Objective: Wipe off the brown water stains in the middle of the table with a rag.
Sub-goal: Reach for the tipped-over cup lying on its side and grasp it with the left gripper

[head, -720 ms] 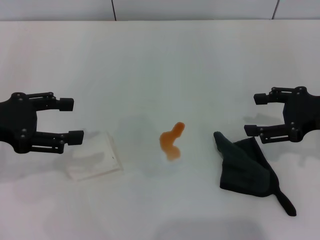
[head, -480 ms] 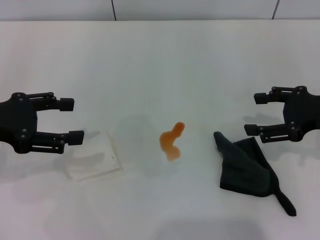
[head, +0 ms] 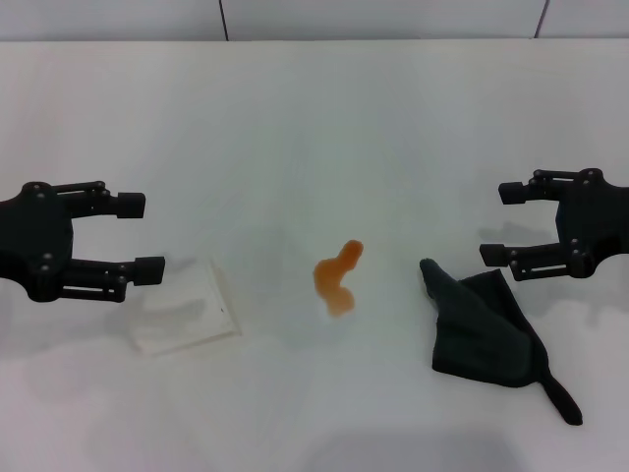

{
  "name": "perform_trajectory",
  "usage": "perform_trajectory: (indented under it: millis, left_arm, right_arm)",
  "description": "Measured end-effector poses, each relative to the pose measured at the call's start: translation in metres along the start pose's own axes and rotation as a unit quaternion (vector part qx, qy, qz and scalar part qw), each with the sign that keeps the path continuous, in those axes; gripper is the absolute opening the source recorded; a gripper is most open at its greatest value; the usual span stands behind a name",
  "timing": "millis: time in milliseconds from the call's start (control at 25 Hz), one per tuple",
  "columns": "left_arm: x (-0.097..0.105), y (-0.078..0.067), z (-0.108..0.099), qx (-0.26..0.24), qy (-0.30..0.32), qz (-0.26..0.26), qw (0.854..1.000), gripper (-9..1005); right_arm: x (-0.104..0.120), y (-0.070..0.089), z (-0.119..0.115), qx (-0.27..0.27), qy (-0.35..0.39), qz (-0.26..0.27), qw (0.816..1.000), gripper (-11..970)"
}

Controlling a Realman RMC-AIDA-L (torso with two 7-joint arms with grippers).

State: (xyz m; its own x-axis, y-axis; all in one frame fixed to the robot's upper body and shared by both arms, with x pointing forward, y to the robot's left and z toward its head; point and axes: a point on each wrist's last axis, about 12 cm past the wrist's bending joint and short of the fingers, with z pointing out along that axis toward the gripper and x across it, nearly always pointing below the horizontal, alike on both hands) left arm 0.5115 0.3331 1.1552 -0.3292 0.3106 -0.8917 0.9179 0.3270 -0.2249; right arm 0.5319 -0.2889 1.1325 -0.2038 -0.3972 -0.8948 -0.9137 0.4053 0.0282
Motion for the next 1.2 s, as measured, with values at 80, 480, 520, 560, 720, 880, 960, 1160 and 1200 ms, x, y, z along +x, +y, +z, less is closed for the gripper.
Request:
perform_trajectory:
  millis: [80,480,520,560,720,880,960,1160,1200]
  left_arm:
    - [0.000,0.000,0.000,-0.001,0.000,0.000,1.000,888]
    - [-0.006,0.008,-0.004,-0.010,0.016,0.007,1.000,887]
    - [-0.007,0.009,-0.004,-0.010,0.018,0.006,1.000,887]
    - [-0.008,0.011,-0.003,-0.008,0.023,0.006,1.000,887]
    - [-0.011,0.017,0.001,-0.006,0.053,0.003,0.999,887]
    - [-0.014,0.025,0.009,0.002,0.088,0.002,0.996,887]
    - [-0.016,0.028,0.012,0.003,0.104,0.003,0.995,887]
    - [-0.022,0.032,0.016,0.003,0.126,0.010,0.992,887]
    - [-0.022,0.033,0.017,0.004,0.131,0.010,0.991,887]
  right_arm:
    - [0.000,0.000,0.000,0.000,0.000,0.000,1.000,844]
    - [0.000,0.000,0.001,-0.002,-0.005,0.005,1.000,844]
    - [0.000,0.000,0.002,-0.002,-0.006,0.006,1.000,844]
    - [0.000,0.001,0.002,-0.003,-0.006,0.006,1.000,844]
    - [0.001,0.002,0.002,-0.004,-0.010,0.010,1.000,844]
    - [0.001,0.003,0.002,-0.006,-0.015,0.013,1.000,843]
    - [0.001,0.004,0.002,-0.008,-0.017,0.015,1.000,843]
    - [0.003,0.005,0.002,-0.012,-0.017,0.020,1.000,843]
    - [0.004,0.005,0.002,-0.012,-0.017,0.022,1.000,843]
